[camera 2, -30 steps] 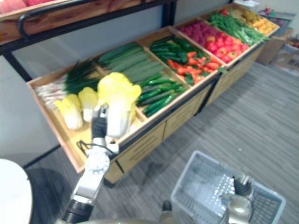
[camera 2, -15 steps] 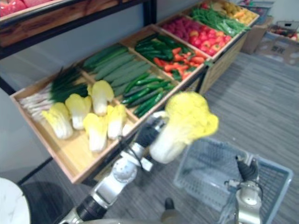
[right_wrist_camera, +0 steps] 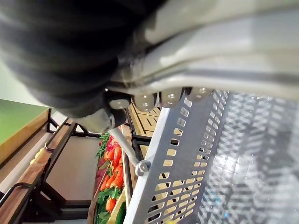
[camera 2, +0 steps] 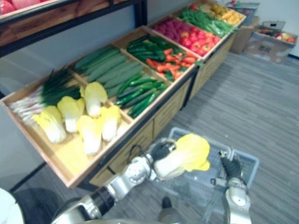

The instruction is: Pick vegetable in the basket

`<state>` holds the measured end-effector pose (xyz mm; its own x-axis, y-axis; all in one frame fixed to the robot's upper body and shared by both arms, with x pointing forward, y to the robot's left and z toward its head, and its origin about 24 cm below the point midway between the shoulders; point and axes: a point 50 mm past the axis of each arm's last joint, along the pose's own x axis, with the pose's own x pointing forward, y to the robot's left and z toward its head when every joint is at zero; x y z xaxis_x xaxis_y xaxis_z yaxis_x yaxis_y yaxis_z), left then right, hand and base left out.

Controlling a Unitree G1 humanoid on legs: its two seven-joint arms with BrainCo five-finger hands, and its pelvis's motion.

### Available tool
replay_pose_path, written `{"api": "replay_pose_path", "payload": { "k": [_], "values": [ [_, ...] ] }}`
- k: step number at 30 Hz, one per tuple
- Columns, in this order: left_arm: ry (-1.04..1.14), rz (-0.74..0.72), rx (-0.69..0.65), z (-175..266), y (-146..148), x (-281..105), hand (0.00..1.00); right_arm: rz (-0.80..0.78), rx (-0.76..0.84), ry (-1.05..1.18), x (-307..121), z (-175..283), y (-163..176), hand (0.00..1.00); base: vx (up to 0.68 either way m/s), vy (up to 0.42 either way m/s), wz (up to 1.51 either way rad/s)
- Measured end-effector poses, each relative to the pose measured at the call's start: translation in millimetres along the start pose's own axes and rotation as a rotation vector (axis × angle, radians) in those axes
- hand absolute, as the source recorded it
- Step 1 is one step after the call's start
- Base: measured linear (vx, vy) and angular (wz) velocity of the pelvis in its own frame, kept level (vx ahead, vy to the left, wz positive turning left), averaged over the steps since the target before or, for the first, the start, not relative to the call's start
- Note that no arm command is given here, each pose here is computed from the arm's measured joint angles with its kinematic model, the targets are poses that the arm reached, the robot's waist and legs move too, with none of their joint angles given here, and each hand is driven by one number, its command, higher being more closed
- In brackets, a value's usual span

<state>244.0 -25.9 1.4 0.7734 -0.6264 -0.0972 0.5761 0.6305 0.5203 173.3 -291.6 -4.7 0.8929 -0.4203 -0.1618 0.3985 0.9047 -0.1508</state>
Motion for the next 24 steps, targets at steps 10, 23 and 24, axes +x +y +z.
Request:
{"api": "replay_pose_path", "payload": {
  "k": [10, 23, 24],
  "values": [
    [0.228, 0.017, 0.080, -44, 1, -2, 1.00, 0.084, 0.048, -0.008, -9, 1, 9, 1.00, -0.01, -0.019, -0.02],
    [0.283, 0.069, 0.138, -45, 11, 8, 1.00, 0.132, 0.123, -0.019, -11, 4, 19, 1.00, -0.02, -0.037, -0.05],
    [0.268, 0.070, 0.141, -41, 11, 11, 1.00, 0.132, 0.123, -0.017, -11, 4, 19, 1.00, -0.02, -0.034, 0.01]
  ]
}}
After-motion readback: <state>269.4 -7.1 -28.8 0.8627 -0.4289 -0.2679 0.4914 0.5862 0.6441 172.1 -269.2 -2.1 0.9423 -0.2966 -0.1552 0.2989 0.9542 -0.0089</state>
